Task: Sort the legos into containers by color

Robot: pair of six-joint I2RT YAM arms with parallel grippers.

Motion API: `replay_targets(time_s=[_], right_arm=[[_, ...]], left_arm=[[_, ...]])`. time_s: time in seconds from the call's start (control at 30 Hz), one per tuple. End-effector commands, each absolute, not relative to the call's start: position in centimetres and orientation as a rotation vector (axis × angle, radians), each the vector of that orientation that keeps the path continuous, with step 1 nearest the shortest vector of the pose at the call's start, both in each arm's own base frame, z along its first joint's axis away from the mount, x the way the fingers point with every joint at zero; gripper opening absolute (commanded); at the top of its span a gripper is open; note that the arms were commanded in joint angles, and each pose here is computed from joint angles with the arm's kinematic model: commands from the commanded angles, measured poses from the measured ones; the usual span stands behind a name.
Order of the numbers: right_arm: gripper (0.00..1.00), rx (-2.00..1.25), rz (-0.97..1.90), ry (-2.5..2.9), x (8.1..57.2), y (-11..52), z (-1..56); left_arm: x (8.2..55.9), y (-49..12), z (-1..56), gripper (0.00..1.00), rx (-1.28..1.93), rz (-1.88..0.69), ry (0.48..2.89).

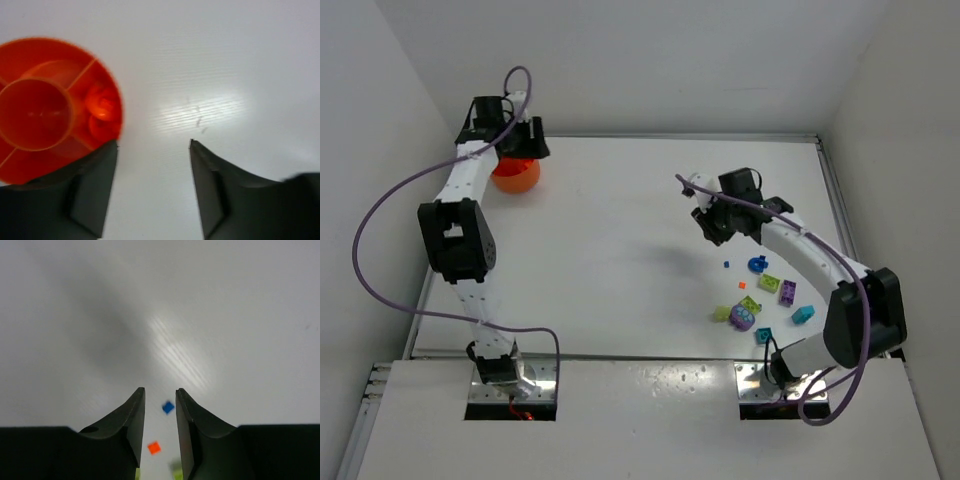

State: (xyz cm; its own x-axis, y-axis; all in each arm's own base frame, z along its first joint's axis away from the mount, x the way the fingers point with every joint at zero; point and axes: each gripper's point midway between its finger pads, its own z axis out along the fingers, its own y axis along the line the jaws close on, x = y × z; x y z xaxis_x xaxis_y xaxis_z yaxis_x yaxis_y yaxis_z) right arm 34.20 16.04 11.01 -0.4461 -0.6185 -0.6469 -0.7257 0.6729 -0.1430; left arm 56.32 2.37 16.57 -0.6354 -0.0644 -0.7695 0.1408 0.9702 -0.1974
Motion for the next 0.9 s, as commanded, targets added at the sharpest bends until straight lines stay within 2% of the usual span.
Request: replay_targets(time_s=[0.0,0.17,0.2,0.23,0.27,0.37,0.47,0.63,0.8,0.87], right_arm=[[0.31,-1.136,0.114,2.384,29.8,11.4,11.2],[0.31,-1.290,0.057,2.500,26.0,8.0,9.2],[0.31,-1.347,0.057,2.506,25.3,7.6,8.5],[0.31,-1.378,0.059,2.514,24.8,7.4,8.1],[0.34,-1.398,0.060,2.515,24.5,7.3,7.8],[0.39,-1.416,0.020,2.496,25.2,7.0,7.0],[0.48,-1.470,-0.009,2.508,25.2,6.5,6.1],[0.56,-1.505,-0.009,2.545,25.1,6.2,4.4],[0.57,-1.543,-0.007,2.582,25.0,6.3,2.6],[0.54,-1.562,-0.009,2.616,25.0,6.1,1.7]], left_arm=[[55.5,-4.8,26.0,0.69,0.344,-0.238,1.989],[53.9,-9.8,26.8,0.81,0.439,-0.254,1.966],[53.2,-11.3,26.0,0.85,0.479,-0.272,1.985],[53.0,-12.0,26.3,0.95,0.505,-0.273,1.979],[52.8,-12.8,26.3,1.00,0.523,-0.292,1.974],[52.1,-14.3,26.2,1.00,0.544,-0.375,1.976],[51.8,-14.8,26.8,1.00,0.523,-0.447,1.972],[51.5,-14.2,26.8,1.00,0.484,-0.512,1.987],[51.2,-14.4,26.6,1.00,0.464,-0.573,1.999],[51.3,-13.9,26.6,1.00,0.444,-0.574,2.004]])
